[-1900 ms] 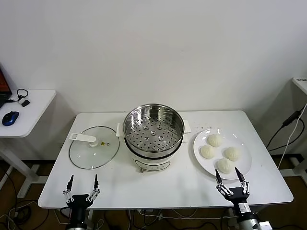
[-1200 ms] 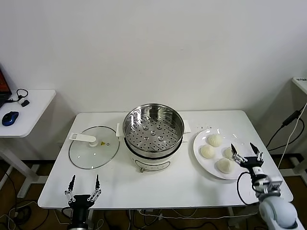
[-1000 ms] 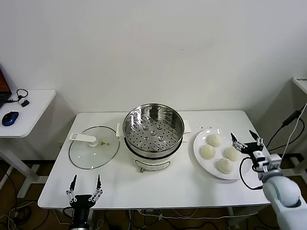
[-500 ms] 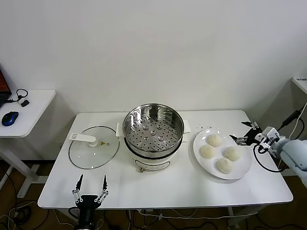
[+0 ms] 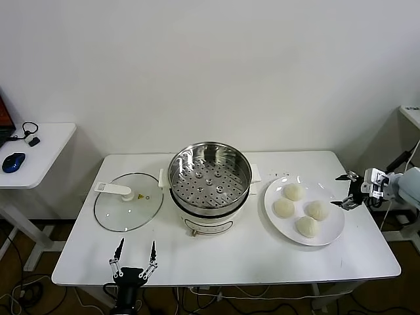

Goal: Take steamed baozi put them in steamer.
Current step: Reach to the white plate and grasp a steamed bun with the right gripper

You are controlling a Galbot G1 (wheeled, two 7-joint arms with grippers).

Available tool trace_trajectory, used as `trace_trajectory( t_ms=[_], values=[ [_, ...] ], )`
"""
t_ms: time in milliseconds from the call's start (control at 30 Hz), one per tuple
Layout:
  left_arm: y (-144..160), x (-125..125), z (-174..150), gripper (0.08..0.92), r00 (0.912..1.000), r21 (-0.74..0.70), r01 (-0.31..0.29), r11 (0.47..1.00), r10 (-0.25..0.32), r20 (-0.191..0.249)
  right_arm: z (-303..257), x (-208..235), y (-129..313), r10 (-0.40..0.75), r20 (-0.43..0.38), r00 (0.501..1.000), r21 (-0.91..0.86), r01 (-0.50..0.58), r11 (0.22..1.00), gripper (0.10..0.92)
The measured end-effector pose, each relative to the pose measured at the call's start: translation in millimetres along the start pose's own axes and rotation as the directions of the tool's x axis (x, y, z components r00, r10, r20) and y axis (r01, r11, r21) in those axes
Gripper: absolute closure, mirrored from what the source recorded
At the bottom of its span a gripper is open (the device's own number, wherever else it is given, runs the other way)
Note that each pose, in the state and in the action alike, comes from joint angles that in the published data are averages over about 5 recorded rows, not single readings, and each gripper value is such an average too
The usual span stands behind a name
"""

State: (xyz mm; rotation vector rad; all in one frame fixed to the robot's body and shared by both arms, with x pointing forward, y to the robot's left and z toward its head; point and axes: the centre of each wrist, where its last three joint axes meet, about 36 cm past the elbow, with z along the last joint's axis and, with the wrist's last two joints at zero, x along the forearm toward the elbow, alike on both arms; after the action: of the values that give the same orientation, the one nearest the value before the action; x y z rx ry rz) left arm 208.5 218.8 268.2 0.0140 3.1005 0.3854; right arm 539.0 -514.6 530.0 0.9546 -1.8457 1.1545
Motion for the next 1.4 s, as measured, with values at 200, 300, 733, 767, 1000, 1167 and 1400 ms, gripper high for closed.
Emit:
trace_trajectory(
  t_ms=[200,300,733,767,1000,1167,1400],
  values=[
    [1.1,1.5,2.2,0.177,1.0000,-0.008,-0.001,1.000,0.001,-0.001,-14.9,-12.4,-25.4,-0.072,-0.008,0.997,0.068,0.072,0.995,0.200],
    [1.4,2.7,3.3,0.177,1.0000,-0.011,-0.002,1.000,0.002,-0.002,-22.9,-19.9,-36.7,-0.104,-0.018,0.994,0.101,0.105,0.989,0.200],
    [0.5,11.0,7.9,0.177,0.9997,-0.031,-0.020,0.999,0.019,-0.012,-59.4,-63.8,-72.6,-0.198,-0.081,0.977,0.194,0.211,0.958,0.200],
    [0.5,11.3,7.9,0.177,0.9997,-0.032,-0.021,0.999,0.020,-0.012,-63.1,-67.7,-75.1,-0.204,-0.085,0.975,0.200,0.217,0.956,0.200],
    [3.5,13.3,9.0,0.177,0.9995,-0.044,-0.025,0.999,0.024,-0.018,-89.0,-93.0,-89.9,-0.235,-0.114,0.965,0.234,0.256,0.938,0.200],
    [6.4,14.3,10.9,0.177,0.9995,-0.053,-0.024,0.998,0.023,-0.022,-105.5,-109.9,-97.1,-0.252,-0.139,0.958,0.248,0.280,0.927,0.200],
    [11.3,15.1,14.3,0.177,0.9995,-0.070,-0.020,0.997,0.018,-0.027,-123.8,-131.1,-99.6,-0.267,-0.170,0.949,0.264,0.305,0.915,0.200]
  ],
)
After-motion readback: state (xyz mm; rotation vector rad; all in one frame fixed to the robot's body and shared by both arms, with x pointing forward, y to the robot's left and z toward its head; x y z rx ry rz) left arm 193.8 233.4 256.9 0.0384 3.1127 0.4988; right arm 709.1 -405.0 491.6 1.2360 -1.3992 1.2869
